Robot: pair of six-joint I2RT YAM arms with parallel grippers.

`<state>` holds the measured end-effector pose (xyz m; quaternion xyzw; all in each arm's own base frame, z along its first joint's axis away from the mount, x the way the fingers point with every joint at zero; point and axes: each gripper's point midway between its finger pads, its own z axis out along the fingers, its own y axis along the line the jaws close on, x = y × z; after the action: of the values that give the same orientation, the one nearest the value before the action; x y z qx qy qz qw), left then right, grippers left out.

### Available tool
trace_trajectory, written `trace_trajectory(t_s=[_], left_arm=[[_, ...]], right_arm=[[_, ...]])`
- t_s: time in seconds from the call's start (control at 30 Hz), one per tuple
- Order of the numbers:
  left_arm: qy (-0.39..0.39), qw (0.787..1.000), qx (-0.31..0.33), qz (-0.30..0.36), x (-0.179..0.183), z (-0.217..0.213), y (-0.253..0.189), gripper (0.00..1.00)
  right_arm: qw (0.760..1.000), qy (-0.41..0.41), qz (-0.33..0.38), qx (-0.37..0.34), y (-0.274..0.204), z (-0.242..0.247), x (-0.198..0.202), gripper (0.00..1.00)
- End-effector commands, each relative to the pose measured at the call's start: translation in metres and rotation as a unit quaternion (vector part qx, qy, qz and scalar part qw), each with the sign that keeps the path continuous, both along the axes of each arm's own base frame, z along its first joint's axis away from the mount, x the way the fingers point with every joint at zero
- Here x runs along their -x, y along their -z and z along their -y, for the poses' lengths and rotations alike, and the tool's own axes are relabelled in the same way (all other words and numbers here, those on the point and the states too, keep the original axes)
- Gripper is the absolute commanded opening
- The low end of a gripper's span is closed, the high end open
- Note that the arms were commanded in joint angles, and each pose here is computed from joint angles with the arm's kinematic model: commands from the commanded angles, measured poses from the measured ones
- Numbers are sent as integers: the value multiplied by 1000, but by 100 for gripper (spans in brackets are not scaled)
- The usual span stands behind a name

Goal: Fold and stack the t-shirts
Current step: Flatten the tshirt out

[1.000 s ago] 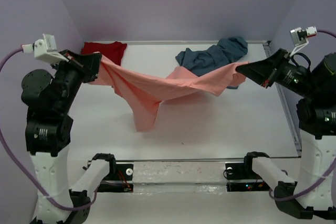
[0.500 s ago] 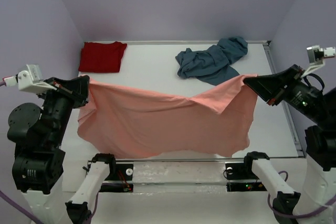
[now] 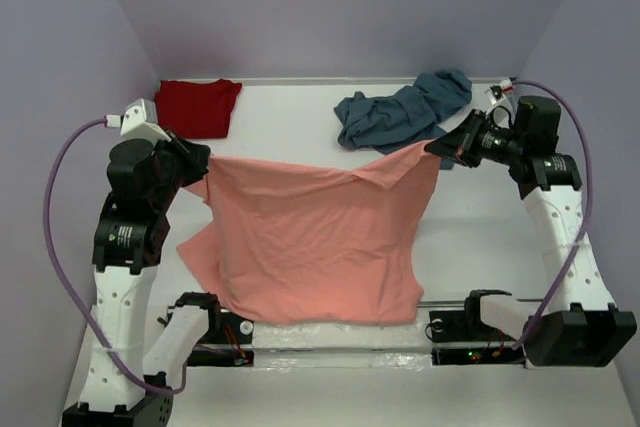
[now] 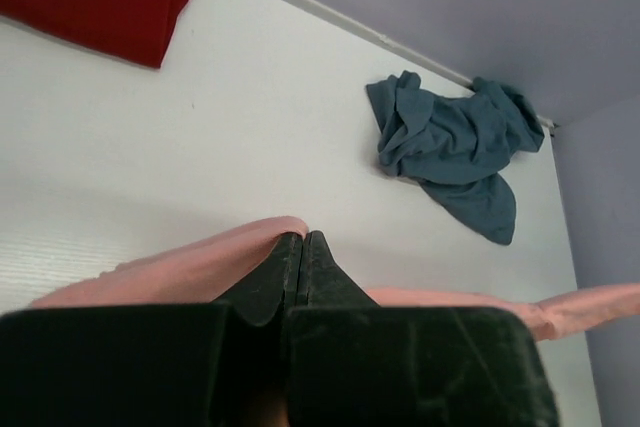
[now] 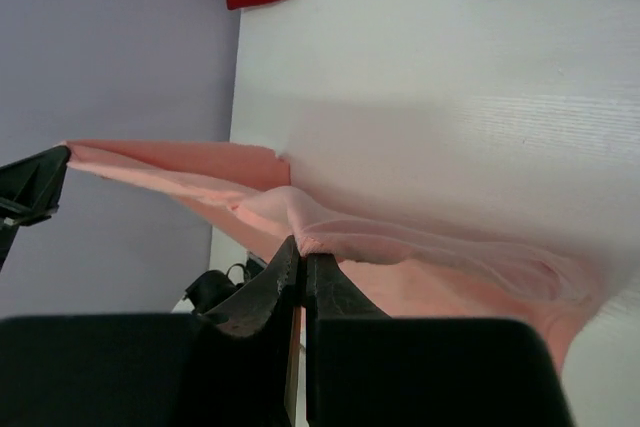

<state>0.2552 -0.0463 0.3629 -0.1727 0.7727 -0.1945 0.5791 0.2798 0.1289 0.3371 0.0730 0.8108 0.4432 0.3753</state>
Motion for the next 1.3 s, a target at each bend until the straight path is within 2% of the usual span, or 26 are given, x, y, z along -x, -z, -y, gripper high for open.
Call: trace_trajectory(t_s=[0.0,0.1,0.2,0.4,0.53,0.7,0.8,0.83,0.87,0.9,1.0,1.1,1.2,1.27], left_arm=[[21,1000,8,22,-22,9,10,0],[27,1000,7,9,-32,12,29,0],[33,999,2,-33,-45,14,72,0],[39,996,-9,-74,-66,16,122,0],[42,994,-20,-96,-85,17,140,0],[38,994,-37,-96,-105,14,139,0],[36,994,-42,-94,-112,13,133,0],[36,994,-44,-91,-112,13,129,0],[33,994,-45,-90,-113,12,127,0],[31,994,-50,-88,-113,10,124,0],[29,994,-58,-85,-111,8,119,0],[36,994,-56,-86,-109,10,118,0],[38,994,-49,-86,-108,12,119,0],[43,995,-39,-84,-108,15,120,0]], right_arm=[[1000,-25,-3,-17,25,-4,-24,0],[997,-43,-67,-12,72,-11,-43,0],[994,-55,-94,12,102,-21,-56,0],[993,-62,-93,42,124,-36,-81,0],[991,-60,-106,57,144,-36,-109,0],[988,-54,-123,75,167,-37,-138,0],[988,-48,-114,94,171,-34,-150,32],[988,-37,-101,110,169,-29,-158,51],[988,-32,-94,118,167,-27,-162,57],[988,-28,-74,129,156,-24,-170,68],[989,-26,-44,140,135,-23,-183,73],[991,-32,-7,131,105,-28,-196,73],[993,-69,-25,92,106,-47,-204,73],[991,-87,-53,90,132,-59,-208,74]])
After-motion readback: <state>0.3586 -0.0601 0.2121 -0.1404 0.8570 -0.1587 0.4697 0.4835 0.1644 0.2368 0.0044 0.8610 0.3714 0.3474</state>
